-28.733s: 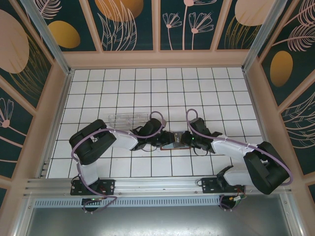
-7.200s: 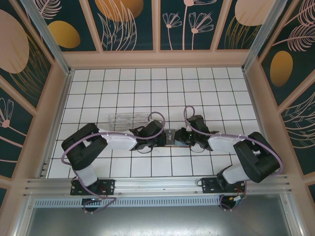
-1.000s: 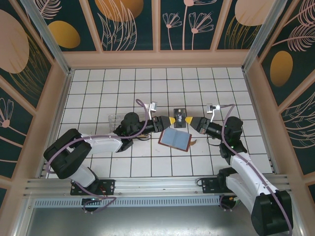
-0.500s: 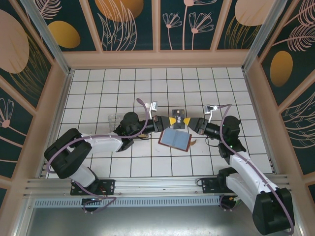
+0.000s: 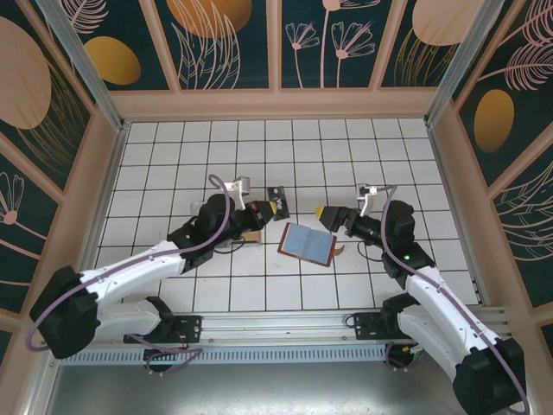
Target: Take the credit cards out of the card holder
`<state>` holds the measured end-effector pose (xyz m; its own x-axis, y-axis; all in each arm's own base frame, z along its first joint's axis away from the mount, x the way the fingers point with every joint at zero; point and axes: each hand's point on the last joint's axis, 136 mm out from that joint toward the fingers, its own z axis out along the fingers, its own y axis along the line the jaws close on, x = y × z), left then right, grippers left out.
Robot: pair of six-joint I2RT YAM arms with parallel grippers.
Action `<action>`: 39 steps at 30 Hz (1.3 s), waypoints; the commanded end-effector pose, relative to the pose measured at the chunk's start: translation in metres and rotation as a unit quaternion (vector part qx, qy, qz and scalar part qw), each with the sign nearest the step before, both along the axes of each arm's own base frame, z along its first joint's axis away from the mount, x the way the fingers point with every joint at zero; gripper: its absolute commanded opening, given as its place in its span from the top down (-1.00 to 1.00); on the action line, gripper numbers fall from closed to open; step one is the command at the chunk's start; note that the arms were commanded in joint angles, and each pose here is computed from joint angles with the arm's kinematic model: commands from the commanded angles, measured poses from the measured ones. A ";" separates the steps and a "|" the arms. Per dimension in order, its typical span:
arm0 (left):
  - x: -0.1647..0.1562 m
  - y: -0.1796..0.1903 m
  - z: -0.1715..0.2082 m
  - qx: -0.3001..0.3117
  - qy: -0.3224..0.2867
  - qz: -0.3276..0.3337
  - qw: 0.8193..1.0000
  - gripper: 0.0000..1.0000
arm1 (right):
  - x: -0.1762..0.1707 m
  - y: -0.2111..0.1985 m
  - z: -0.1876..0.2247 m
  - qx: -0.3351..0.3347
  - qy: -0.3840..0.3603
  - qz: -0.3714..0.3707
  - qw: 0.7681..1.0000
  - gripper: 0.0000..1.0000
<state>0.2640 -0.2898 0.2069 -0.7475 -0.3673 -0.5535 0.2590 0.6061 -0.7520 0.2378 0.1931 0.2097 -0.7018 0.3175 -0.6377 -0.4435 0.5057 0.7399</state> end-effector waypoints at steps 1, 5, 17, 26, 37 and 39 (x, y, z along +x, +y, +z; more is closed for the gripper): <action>0.003 0.054 -0.019 0.200 -0.016 0.047 0.979 1.00 | 0.008 0.003 0.006 -0.039 -0.036 -0.021 0.998 -0.98; 0.003 0.089 -0.006 0.346 -0.055 0.040 0.936 1.00 | 0.006 0.006 0.002 -0.051 -0.037 -0.022 0.998 -0.98; -0.013 0.112 0.011 0.562 -0.260 -0.160 0.769 1.00 | -0.002 -0.012 0.017 -0.052 -0.073 -0.059 0.994 -0.98; -0.040 0.129 -0.019 0.633 -0.299 -0.301 0.648 1.00 | -0.005 -0.012 0.015 -0.047 -0.072 -0.055 0.995 -0.98; -0.068 0.125 -0.053 0.605 -0.260 -0.400 0.638 1.00 | -0.004 -0.014 0.012 -0.045 -0.065 -0.062 0.995 -0.98; -0.069 0.132 -0.061 0.618 -0.258 -0.407 0.621 1.00 | -0.004 -0.014 0.011 -0.046 -0.063 -0.066 0.995 -0.98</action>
<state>0.2048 -0.1663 0.1605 -0.0460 0.9392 -0.3402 0.8466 0.2175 0.4857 0.2339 0.1816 0.2211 -0.5820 0.3252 -0.7453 -0.4644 0.6195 0.6329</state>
